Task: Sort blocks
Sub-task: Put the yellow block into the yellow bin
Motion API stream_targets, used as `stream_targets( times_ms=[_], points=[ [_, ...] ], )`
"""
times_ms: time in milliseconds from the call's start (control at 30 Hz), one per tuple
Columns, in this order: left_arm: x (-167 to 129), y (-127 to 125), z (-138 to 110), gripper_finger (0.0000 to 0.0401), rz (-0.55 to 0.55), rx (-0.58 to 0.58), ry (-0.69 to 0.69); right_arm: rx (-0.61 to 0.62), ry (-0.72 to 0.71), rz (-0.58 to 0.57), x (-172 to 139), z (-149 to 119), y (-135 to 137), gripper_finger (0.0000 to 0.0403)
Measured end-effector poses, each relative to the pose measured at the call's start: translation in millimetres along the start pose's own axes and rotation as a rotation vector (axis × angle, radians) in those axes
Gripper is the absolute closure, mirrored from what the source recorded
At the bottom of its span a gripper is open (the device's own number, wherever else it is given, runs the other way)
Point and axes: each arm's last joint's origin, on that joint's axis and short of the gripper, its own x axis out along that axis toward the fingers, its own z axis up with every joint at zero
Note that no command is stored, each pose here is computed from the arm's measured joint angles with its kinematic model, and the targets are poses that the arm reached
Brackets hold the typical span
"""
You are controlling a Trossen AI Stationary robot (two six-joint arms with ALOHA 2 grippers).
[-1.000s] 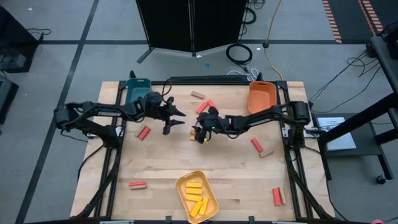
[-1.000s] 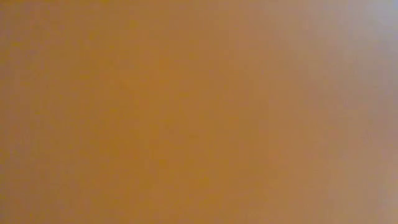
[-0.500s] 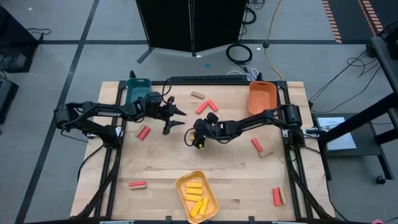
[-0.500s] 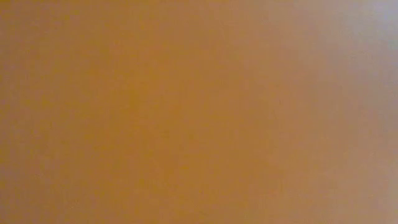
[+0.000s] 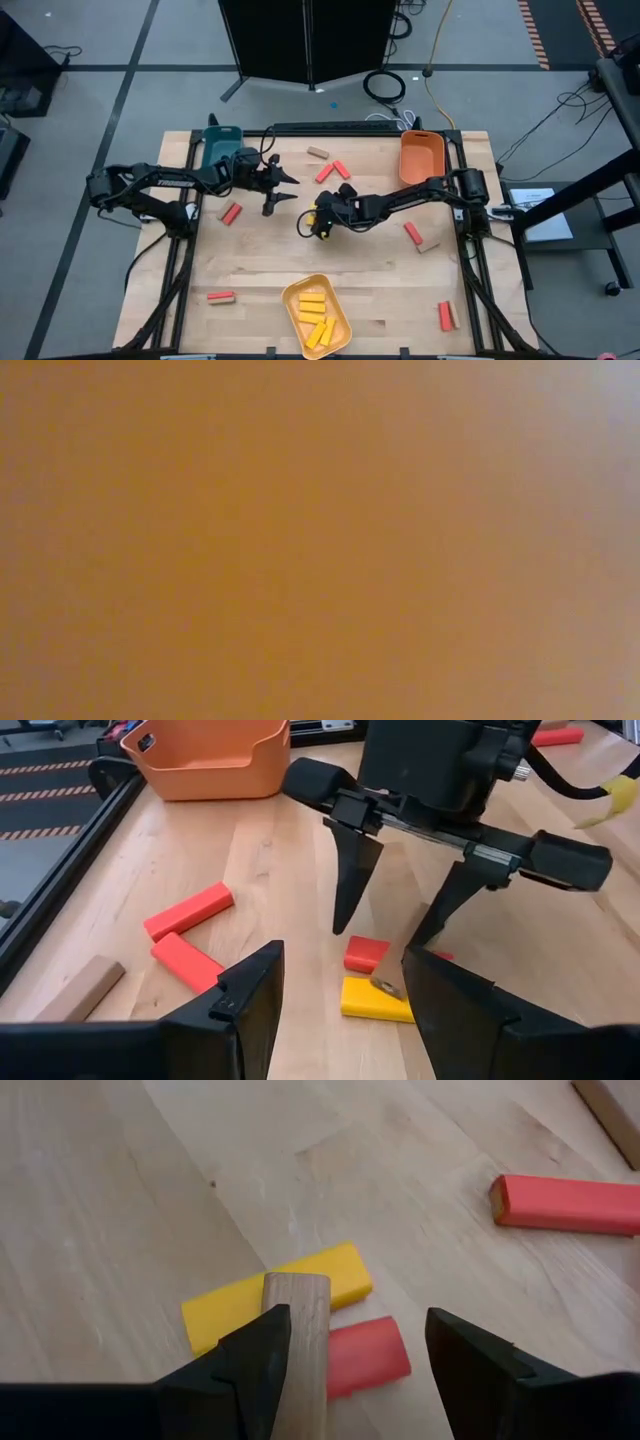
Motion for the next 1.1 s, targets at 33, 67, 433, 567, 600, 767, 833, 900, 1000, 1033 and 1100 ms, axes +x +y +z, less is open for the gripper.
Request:
stream_targets(
  times_ms=[33, 67, 433, 567, 600, 767, 833, 900, 1000, 1033, 1100],
  points=[
    [0.0, 0.0, 0.0, 0.0199, 0.000, 0.000, 0.000, -0.003, 0.006, -0.006, -0.2, -0.8, -0.5, 0.0202],
    [0.0, 0.0, 0.0, 0.0199, 0.001, 0.000, 0.000, -0.003, 0.008, -0.011, -0.8, -1.0, -0.9, 0.0202],
    [1.3, 1.4, 0.1, 0.0200, 0.029, -0.073, 0.003, -0.024, -0.013, -0.190, -47.4, -4.5, -2.9, 0.0202],
    [10.4, -1.2, -6.9, 0.0200, -0.010, -0.080, 0.052, -0.047, -0.009, -0.193, -55.4, -7.0, -1.0, 0.0202],
    [13.0, -3.6, -11.1, 0.0200, -0.028, -0.048, 0.082, -0.057, -0.006, -0.191, -58.1, -7.2, -1.0, 0.0202],
    [30.6, -5.1, -20.1, 0.0201, -0.085, 0.075, 0.159, -0.073, 0.004, -0.120, -80.9, -2.0, -7.2, 0.0202],
    [40.4, -0.3, -18.3, 0.0201, -0.101, 0.088, 0.189, -0.086, 0.012, -0.106, -87.9, -6.3, -14.1, 0.0202],
    [48.8, 3.6, -16.9, 0.0201, -0.131, 0.093, 0.236, -0.068, -0.016, -0.088, -98.3, -8.3, -22.1, 0.0202],
    [59.4, 7.8, -17.6, 0.0201, -0.177, 0.114, 0.303, -0.025, -0.052, -0.066, -109.5, -17.3, -35.7, 0.0202],
    [61.9, 8.8, -17.0, 0.0201, -0.193, 0.121, 0.312, -0.009, -0.064, -0.057, -111.1, -21.5, -39.6, 0.0202],
    [65.9, 10.3, -16.6, 0.0201, -0.216, 0.133, 0.325, 0.021, -0.092, -0.037, -114.9, -29.4, -47.5, 0.0202]
  ],
)
